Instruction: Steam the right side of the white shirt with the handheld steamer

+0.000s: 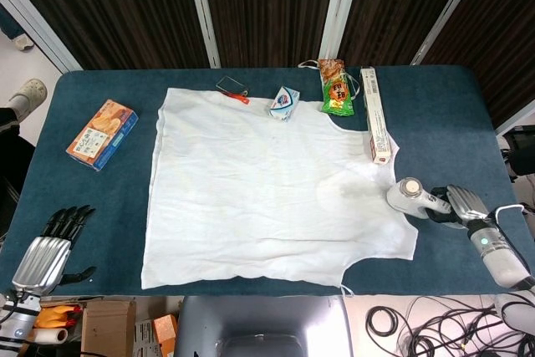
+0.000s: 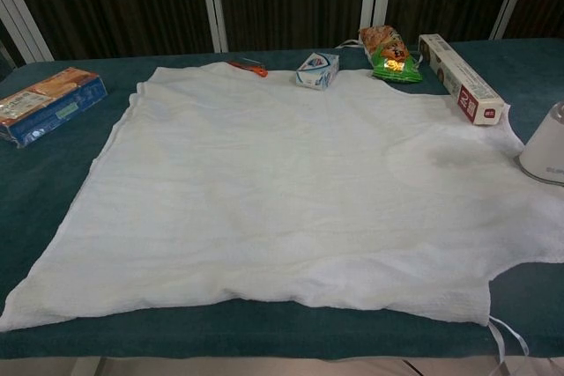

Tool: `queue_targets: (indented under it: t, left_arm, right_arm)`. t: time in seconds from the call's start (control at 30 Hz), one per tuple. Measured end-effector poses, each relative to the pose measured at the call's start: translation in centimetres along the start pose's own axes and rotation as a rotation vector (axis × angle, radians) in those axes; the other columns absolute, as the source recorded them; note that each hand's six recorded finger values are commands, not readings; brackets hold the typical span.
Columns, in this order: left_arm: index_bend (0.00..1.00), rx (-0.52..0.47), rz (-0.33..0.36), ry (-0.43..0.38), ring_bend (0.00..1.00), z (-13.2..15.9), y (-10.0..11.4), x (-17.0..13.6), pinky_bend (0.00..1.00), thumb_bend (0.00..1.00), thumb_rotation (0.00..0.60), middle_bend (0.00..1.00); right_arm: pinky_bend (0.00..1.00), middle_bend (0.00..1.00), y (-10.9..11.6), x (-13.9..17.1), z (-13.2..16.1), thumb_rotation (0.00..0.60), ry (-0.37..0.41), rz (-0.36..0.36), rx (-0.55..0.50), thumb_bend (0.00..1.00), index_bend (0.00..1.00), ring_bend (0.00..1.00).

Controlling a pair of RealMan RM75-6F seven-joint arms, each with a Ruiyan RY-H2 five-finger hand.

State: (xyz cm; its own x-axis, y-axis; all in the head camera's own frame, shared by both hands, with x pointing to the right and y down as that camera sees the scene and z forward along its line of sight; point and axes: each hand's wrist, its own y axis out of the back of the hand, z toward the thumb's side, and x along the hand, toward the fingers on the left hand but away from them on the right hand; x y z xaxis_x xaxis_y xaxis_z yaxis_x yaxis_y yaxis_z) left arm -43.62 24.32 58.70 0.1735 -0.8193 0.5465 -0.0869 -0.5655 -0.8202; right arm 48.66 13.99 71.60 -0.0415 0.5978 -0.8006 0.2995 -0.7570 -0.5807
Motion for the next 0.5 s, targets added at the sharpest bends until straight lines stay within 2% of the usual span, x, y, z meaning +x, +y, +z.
queue_targets:
  t: [0.03, 0.13, 0.2, 0.33, 0.5]
  left_arm:
    - [0.04, -0.001, 0.001, 0.000, 0.00, 0.0, 0.0, 0.0, 0.07, 0.01, 0.600, 0.05]
    - [0.04, -0.004, 0.004, 0.004, 0.00, -0.1, 0.1, 0.0, 0.07, 0.01, 0.600, 0.05]
    - [0.04, -0.006, 0.003, 0.005, 0.00, -0.1, 0.1, -0.1, 0.07, 0.01, 0.600, 0.05]
    - [0.04, -0.007, 0.002, 0.003, 0.00, -0.1, 0.1, -0.1, 0.07, 0.01, 0.600, 0.05]
    - [0.04, -0.008, 0.004, 0.001, 0.00, -0.1, 0.2, -0.2, 0.07, 0.01, 0.600, 0.05]
  right_arm:
    - [0.82, 0.55, 0.1, 0.0, -0.2, 0.600, -0.002, -0.006, 0.006, 0.74, 0.51, 0.50]
    - [0.73, 0.39, 0.0, 0.2, -0.8, 0.600, -0.012, -0.011, 0.012, 0.53, 0.31, 0.34]
    - [0.68, 0.30, 0.1, 0.3, -0.9, 0.600, -0.015, -0.009, 0.013, 0.42, 0.20, 0.26]
    - [0.61, 0.20, 0.3, 0.6, -1.2, 0.600, -0.021, -0.013, 0.028, 0.32, 0.08, 0.18]
    - [0.55, 0.16, 0.4, 0.8, -1.4, 0.600, -0.040, -0.001, 0.017, 0.28, 0.03, 0.15]
